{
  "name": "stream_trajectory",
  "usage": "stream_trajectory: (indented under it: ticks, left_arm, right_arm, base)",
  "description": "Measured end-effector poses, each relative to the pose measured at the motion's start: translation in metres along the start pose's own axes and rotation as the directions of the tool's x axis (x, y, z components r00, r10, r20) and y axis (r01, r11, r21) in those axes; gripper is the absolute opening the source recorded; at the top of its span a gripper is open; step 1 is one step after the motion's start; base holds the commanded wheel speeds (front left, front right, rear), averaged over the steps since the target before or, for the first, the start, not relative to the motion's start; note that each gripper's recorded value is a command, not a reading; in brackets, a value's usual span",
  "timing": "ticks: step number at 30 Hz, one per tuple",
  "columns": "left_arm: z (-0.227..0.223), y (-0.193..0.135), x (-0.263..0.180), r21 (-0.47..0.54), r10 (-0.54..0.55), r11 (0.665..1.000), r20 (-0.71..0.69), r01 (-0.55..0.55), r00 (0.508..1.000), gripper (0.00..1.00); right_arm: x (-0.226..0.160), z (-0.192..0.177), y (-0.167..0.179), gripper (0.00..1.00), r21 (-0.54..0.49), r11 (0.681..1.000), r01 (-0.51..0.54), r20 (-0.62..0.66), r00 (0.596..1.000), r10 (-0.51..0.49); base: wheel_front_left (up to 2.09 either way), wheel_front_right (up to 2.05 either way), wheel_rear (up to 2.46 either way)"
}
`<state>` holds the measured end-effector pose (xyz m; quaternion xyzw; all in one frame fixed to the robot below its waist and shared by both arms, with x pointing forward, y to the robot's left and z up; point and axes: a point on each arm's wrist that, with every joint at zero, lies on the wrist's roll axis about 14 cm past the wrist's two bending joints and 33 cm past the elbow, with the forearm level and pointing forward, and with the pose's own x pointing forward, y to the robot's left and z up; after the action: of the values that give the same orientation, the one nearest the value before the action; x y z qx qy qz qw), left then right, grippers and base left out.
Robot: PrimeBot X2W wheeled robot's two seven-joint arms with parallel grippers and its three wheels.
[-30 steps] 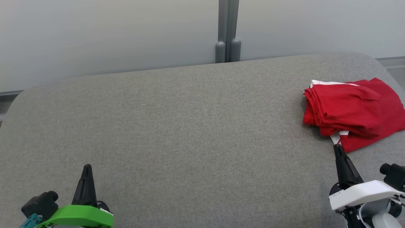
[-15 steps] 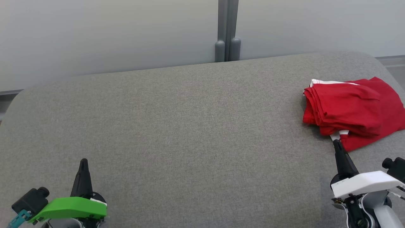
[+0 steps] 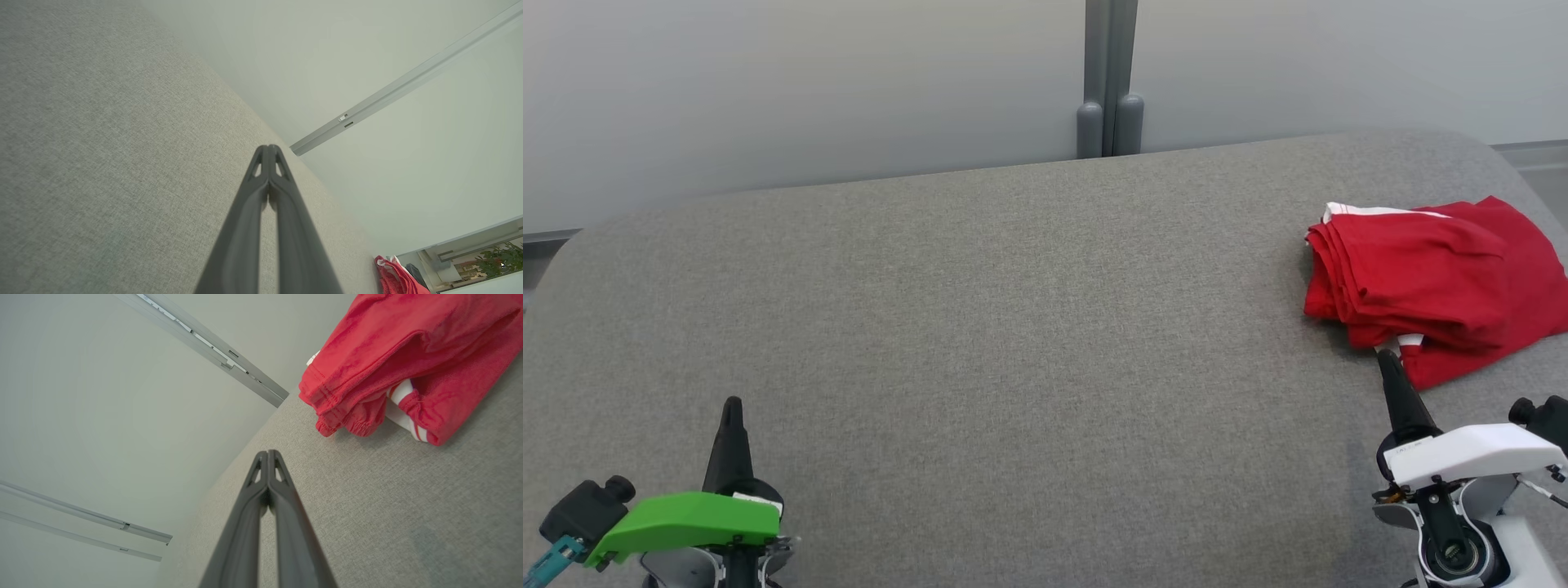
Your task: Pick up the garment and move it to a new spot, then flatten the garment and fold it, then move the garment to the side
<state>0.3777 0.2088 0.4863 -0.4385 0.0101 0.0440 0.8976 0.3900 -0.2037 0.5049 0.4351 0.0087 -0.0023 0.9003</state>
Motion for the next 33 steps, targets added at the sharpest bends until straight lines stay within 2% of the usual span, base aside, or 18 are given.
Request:
stream_trajectory:
  ticks: [17, 33]
  left_arm:
    - [0.003, -0.002, 0.008, -0.185, 0.006, 0.983, -0.003, -0.006, 1.000, 0.00]
    - [0.005, -0.009, 0.016, -0.332, -0.007, 0.943, -0.003, 0.006, 1.000, 0.00]
  right_arm:
    - [0.011, -0.001, 0.002, 0.00, 0.187, 0.982, 0.011, -0.013, 1.000, -0.009]
    - [0.019, -0.002, 0.005, 0.00, 0.335, 0.942, 0.013, -0.023, 1.000, -0.005]
  base:
    - [0.00, 0.00, 0.00]
    - [0.00, 0.00, 0.00]
